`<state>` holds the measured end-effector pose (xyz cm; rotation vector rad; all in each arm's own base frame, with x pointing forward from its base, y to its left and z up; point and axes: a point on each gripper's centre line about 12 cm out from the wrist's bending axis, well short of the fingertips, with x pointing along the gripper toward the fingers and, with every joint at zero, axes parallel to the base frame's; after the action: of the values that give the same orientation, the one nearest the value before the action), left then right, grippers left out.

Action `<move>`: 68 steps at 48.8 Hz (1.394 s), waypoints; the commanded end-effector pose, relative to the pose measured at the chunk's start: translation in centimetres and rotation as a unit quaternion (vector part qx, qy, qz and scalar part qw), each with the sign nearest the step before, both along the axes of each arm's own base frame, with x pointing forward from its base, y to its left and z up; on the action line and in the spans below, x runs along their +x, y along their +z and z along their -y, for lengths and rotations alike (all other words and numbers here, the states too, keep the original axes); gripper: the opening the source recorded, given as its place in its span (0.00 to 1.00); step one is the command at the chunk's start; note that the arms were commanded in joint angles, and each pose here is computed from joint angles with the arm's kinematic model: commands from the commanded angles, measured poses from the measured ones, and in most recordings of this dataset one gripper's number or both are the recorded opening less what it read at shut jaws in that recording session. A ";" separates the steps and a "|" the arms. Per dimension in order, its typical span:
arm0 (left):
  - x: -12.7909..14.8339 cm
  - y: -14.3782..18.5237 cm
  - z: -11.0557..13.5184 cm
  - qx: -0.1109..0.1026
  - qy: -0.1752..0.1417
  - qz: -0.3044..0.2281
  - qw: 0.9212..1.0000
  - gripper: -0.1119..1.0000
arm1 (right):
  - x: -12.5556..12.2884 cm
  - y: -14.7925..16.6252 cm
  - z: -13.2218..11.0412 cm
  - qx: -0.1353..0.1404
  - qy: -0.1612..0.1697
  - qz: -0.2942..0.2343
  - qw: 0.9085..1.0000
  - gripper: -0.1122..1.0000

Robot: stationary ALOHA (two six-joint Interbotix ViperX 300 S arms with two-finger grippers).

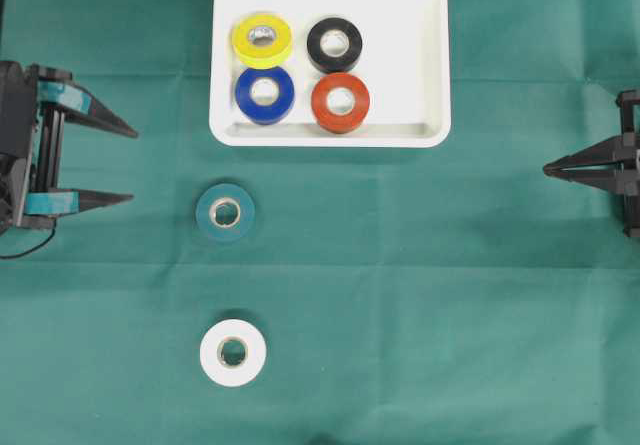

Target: Put the tape into the white case with the left arm.

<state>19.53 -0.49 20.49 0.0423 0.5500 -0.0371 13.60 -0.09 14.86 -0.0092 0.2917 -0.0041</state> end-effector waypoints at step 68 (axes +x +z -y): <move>4.2 -2.0 3.1 -0.022 -0.042 -0.067 0.997 0.96 | 0.2 0.5 0.0 0.001 -0.001 0.008 1.000 0.02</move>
<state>22.41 -3.27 17.80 0.0176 0.6959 -0.1297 13.60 -0.09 14.86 -0.0076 0.2917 -0.0043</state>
